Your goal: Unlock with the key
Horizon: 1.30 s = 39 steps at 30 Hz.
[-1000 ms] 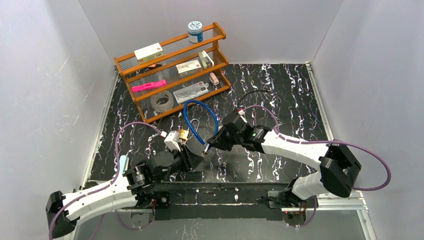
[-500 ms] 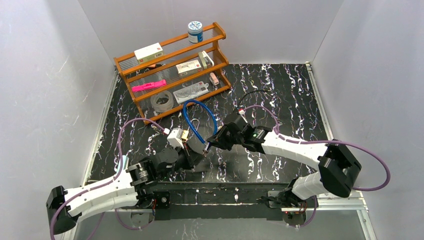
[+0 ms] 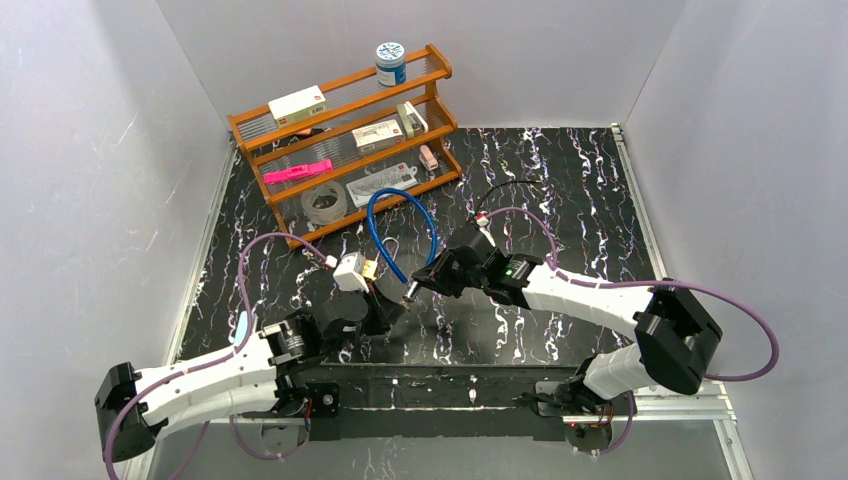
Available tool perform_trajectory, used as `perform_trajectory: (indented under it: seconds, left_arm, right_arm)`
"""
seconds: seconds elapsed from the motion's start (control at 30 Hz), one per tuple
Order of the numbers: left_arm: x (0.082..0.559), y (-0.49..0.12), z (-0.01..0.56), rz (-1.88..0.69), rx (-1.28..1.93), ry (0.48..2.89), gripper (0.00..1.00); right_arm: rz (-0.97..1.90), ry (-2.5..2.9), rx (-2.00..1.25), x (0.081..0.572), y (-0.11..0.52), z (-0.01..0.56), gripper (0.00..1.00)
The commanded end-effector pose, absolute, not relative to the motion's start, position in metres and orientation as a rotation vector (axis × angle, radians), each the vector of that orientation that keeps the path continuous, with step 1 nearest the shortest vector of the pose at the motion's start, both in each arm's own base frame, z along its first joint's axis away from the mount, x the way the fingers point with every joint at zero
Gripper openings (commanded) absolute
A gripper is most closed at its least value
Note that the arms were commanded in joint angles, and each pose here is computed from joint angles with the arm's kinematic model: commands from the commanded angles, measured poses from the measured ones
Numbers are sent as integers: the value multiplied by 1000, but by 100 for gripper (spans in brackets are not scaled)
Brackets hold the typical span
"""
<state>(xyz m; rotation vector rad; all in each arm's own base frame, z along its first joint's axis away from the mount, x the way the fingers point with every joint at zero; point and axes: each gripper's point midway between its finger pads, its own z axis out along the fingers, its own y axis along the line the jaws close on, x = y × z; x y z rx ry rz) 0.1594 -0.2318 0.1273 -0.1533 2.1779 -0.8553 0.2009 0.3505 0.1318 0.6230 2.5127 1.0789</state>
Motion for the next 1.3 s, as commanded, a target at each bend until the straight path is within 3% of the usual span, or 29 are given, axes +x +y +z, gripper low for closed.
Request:
perform_trajectory:
  seconds: [0.0, 0.6, 0.67, 0.7, 0.8, 0.83, 0.9, 1.07, 1.1, 1.17, 1.27]
  left_arm:
    - [181, -228, 150, -833, -245, 2064, 0]
    - [179, -249, 167, -959, -162, 1995, 1]
    - [172, -245, 165, -962, -119, 2007, 17]
    - [170, -242, 165, -962, -107, 2008, 33]
    - [164, -232, 168, -970, -94, 1996, 65]
    - [163, -228, 167, -963, -95, 1996, 72]
    - [163, -220, 169, -953, -120, 1984, 78]
    - [165, -216, 169, -933, -150, 1993, 74]
    - [164, -220, 168, -936, -141, 2003, 70]
    - [163, -228, 164, -948, -114, 2028, 51]
    - [161, -239, 161, -974, -89, 2048, 37]
  right_arm:
    - [1271, 2440, 493, 190, 373, 171, 1]
    - [1177, 2387, 497, 183, 376, 173, 1]
    - [1139, 2352, 509, 193, 367, 175, 1]
    - [1117, 2334, 512, 197, 363, 176, 1]
    - [1081, 2281, 521, 211, 351, 179, 1]
    - [1081, 2261, 519, 214, 349, 181, 1]
    - [1081, 2224, 516, 219, 345, 188, 1]
    - [1085, 2189, 508, 223, 344, 199, 1]
    - [1087, 2187, 508, 223, 344, 199, 1]
    - [1087, 2188, 509, 223, 344, 199, 1]
    - [1093, 2184, 512, 223, 345, 201, 1]
